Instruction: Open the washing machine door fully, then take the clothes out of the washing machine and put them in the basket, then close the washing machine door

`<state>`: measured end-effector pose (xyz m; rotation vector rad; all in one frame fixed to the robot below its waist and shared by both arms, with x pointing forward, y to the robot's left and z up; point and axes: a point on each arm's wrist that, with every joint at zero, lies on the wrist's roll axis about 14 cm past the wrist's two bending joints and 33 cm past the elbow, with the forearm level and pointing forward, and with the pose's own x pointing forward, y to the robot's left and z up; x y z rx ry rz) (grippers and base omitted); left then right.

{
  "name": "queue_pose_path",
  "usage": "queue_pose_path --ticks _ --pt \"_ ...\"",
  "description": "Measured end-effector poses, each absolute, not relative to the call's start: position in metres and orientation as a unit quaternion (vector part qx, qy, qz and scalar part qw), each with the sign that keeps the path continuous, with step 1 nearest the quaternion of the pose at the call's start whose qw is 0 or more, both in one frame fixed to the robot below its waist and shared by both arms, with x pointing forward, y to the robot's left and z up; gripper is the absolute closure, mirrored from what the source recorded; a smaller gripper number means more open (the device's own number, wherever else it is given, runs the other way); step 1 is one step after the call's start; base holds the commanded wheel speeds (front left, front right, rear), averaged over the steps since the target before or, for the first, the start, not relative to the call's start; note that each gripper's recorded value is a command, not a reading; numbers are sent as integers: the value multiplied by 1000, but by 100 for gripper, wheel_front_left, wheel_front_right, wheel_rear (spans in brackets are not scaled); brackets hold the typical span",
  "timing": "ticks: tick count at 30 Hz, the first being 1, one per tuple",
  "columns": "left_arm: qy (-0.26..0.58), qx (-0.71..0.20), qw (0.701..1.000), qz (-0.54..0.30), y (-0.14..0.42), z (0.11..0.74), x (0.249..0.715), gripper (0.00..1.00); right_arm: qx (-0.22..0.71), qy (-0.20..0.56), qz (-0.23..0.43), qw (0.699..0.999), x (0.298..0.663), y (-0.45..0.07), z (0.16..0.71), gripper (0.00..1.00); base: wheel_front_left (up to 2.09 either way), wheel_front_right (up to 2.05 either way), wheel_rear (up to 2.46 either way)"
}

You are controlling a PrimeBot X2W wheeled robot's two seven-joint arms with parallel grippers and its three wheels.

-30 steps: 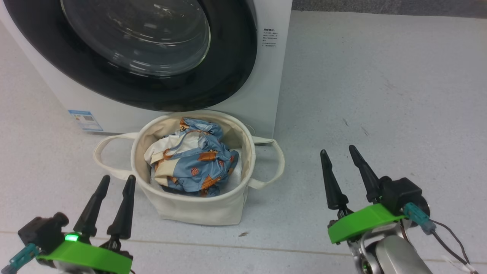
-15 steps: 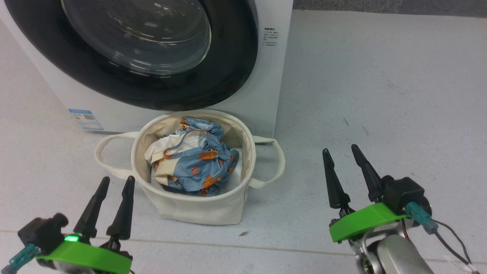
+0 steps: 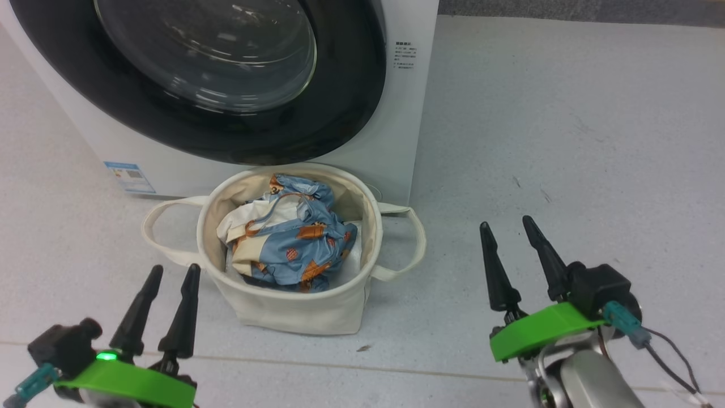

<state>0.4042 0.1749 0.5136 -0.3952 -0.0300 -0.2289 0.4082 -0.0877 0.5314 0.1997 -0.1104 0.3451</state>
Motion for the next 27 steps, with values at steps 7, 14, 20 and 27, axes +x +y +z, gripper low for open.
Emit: queue_pose_path --ticks 7,14,20,27 --pt "47 -215 971 -99 165 472 387 100 102 15 161 982 392 -91 485 100 0 0 0" --pt "56 -243 965 -87 167 468 384 100 140 27 147 979 389 -96 482 100 0 0 0" --pt "58 -268 959 -75 170 469 385 100 172 31 133 976 390 -102 482 100 0 0 0" --pt "61 -296 951 -65 171 469 385 100 210 33 117 970 392 -109 483 100 0 0 0"
